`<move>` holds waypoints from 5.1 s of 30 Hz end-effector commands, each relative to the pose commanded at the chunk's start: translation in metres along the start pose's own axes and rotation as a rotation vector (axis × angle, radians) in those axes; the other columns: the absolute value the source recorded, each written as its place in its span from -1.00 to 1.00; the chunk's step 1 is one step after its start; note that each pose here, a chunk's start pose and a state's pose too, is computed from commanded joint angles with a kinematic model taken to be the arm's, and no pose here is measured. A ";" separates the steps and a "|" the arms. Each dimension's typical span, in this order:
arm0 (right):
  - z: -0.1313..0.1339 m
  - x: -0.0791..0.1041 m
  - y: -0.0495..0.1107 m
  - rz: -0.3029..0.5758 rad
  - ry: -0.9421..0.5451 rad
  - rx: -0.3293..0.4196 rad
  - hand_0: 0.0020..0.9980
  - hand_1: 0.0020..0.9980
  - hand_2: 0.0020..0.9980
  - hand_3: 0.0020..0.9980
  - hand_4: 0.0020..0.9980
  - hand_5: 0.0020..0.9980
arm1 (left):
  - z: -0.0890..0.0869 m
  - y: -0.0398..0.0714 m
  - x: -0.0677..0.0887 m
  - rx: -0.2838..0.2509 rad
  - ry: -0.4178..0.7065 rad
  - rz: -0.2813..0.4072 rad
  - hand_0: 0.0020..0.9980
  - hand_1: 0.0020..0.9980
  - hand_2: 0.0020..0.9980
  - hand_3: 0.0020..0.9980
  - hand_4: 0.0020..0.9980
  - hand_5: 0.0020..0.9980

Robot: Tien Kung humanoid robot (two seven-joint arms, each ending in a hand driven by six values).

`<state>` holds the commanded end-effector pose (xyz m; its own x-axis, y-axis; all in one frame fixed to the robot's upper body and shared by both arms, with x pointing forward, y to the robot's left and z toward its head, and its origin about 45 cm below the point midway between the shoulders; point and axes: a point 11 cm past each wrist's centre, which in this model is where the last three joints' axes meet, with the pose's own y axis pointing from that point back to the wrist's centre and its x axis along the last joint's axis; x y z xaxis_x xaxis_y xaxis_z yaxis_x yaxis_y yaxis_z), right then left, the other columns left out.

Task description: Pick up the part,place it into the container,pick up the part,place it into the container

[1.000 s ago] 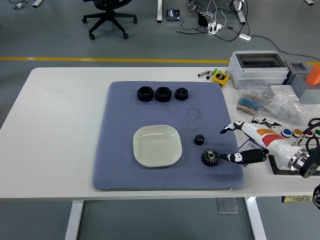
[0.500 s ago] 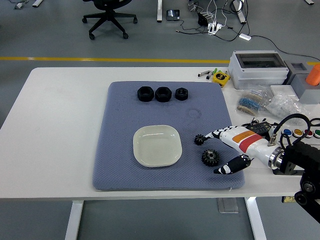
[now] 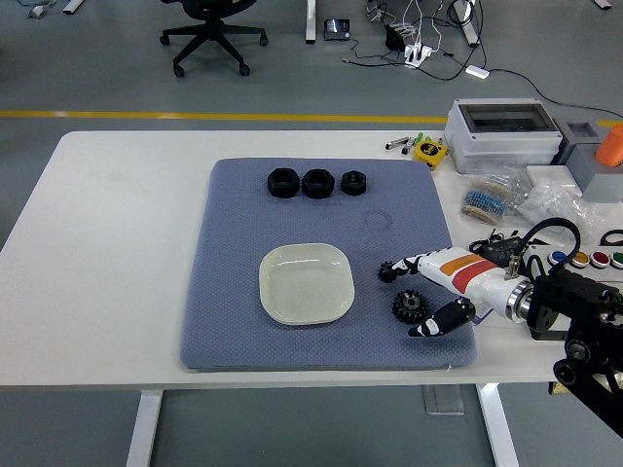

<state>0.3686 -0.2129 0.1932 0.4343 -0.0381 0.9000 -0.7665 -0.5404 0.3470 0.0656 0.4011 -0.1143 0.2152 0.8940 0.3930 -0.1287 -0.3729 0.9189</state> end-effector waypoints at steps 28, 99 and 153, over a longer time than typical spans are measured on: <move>0.022 -0.016 -0.012 -0.017 -0.009 -0.063 0.18 0.26 0.37 0.22 0.93 -0.37 | 0.002 0.000 -0.001 -0.003 0.000 -0.001 0.49 0.40 0.35 0.17 0.29 0.22; -0.079 0.052 -0.052 0.192 -0.017 0.171 -1.00 -1.00 -0.78 -0.08 0.65 -0.25 | 0.001 0.000 -0.001 0.001 -0.004 -0.004 0.49 0.40 0.34 0.16 0.29 0.22; 0.013 0.004 -0.065 0.141 0.105 -0.118 -0.57 -0.61 -0.29 0.19 1.00 0.14 | 0.005 0.000 0.000 -0.004 -0.003 -0.002 0.49 0.40 0.34 0.16 0.29 0.23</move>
<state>0.4264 -0.1886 0.1713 0.2718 -0.0148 0.9622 -0.8689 -0.4337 0.2388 0.0702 0.3994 -0.1140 0.2186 0.8940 0.3912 -0.1320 -0.3701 0.9196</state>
